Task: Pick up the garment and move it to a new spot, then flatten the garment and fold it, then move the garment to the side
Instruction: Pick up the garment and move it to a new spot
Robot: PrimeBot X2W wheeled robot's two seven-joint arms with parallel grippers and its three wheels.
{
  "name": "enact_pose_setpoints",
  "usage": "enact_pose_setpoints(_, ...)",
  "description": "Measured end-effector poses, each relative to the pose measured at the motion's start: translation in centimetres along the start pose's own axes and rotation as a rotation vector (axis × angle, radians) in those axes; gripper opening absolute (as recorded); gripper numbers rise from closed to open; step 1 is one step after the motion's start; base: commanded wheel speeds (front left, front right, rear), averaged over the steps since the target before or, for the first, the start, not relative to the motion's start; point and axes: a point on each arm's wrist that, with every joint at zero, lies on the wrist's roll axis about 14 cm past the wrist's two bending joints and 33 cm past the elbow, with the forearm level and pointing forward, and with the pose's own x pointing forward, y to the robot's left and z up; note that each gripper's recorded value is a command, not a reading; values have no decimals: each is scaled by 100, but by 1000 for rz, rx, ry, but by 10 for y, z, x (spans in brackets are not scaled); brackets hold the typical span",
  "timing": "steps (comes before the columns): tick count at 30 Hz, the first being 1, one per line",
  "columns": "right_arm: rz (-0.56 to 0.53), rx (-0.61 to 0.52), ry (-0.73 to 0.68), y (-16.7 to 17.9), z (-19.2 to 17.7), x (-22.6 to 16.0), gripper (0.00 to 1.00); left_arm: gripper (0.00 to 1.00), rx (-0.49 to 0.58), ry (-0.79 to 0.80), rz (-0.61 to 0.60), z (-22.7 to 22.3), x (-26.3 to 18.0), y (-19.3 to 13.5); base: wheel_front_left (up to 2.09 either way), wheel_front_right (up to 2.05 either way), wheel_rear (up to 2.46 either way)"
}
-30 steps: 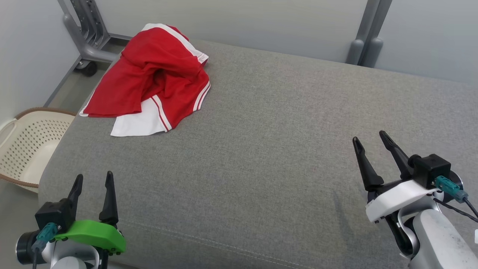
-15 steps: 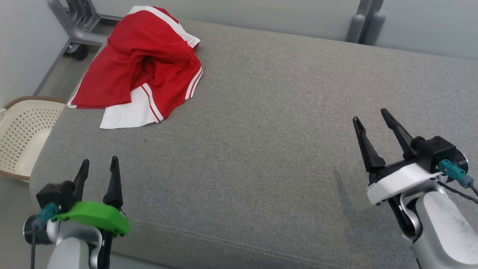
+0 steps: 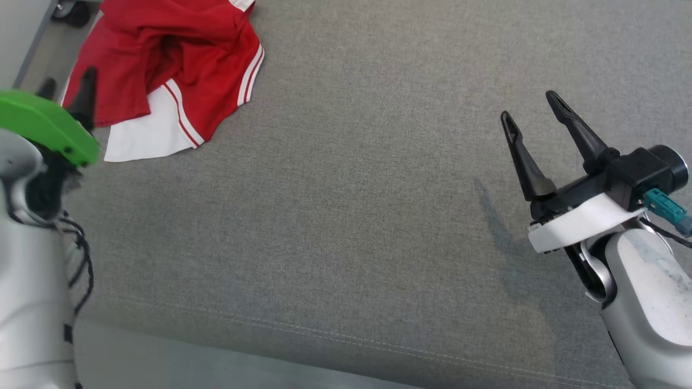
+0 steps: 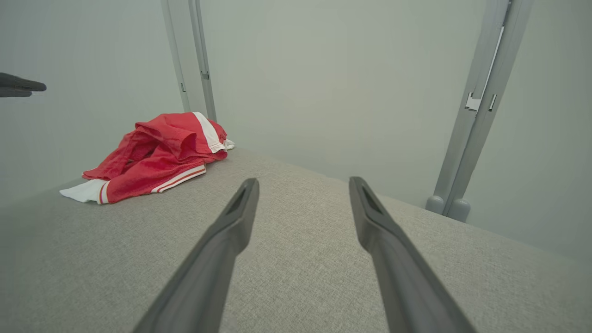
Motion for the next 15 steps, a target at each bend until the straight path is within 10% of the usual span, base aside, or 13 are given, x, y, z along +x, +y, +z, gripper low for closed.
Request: enact_pose_setpoints(15,27,-1,4,-25,-32,18,100,100,-171,141,113,35,89,9,0,0,0)
